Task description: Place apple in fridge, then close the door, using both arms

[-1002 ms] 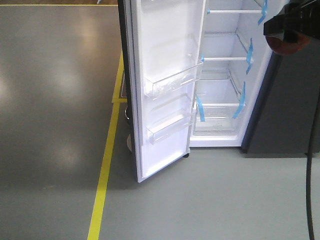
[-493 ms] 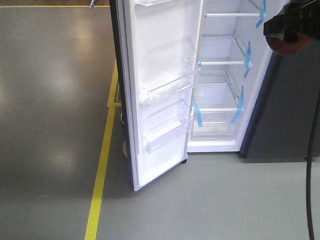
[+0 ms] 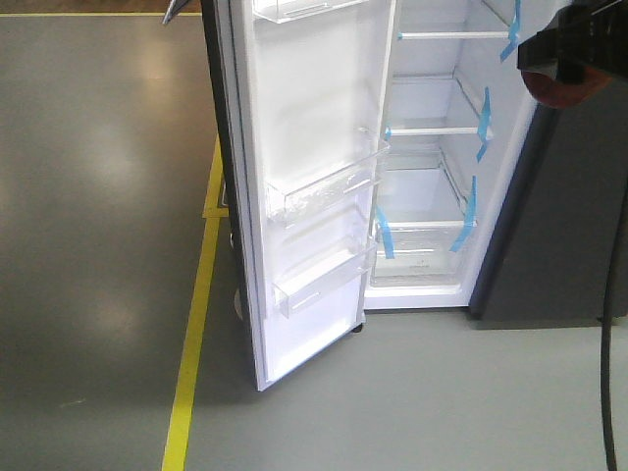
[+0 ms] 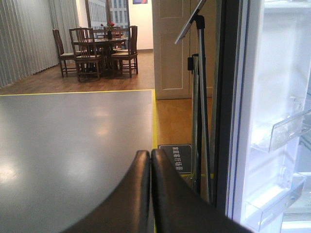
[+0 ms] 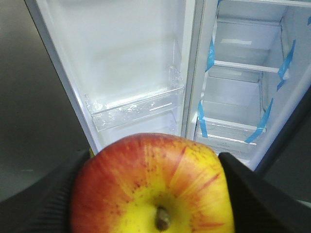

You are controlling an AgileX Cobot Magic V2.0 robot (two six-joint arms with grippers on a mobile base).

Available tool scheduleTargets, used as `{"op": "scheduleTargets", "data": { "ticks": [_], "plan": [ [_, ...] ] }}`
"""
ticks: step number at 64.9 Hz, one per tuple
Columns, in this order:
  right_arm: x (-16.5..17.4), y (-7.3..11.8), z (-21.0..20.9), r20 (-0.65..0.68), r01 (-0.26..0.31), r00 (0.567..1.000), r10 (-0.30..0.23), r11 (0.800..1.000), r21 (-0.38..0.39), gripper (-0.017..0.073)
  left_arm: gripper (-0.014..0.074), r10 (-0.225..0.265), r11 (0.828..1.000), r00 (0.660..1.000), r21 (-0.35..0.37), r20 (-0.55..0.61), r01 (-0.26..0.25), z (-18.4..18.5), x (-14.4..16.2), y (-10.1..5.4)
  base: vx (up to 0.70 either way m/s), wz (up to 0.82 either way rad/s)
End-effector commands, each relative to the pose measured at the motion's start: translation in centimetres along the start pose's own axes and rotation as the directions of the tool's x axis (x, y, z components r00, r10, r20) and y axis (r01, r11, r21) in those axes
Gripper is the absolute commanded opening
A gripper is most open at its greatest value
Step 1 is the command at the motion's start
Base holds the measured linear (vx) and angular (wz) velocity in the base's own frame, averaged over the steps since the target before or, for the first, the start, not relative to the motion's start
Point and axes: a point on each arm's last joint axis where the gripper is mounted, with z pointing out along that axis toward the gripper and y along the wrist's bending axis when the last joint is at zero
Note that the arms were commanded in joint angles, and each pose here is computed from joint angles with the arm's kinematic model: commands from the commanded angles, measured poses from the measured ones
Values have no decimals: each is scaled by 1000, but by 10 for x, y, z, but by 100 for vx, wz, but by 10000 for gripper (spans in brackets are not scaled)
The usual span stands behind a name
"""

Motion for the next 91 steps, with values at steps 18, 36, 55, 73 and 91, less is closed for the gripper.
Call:
{"op": "scheduleTargets", "data": {
  "ticks": [18, 36, 55, 73, 91],
  "plan": [
    [-18, 1, -22, 137, -1, 991, -2, 1000, 22, 84, -6, -10, 1000, 998, 23, 56, 9, 0, 2, -2, 10, -1],
    [-18, 1, -22, 137, -1, 991, -2, 1000, 22, 84, -6, -10, 1000, 998, 23, 56, 9, 0, 2, -2, 10, 3],
    [-18, 1, -22, 137, -1, 991, -2, 1000, 22, 84, -6, -10, 1000, 998, 23, 56, 9, 0, 2, -2, 10, 3],
    [-18, 1, -22, 137, -1, 991, -2, 1000, 22, 84, -6, -10, 1000, 998, 23, 56, 9, 0, 2, -2, 10, 3],
    [-18, 1, -22, 137, -1, 991, -2, 1000, 22, 84, -6, -10, 1000, 998, 23, 56, 9, 0, 2, -2, 8, 1]
  ]
}}
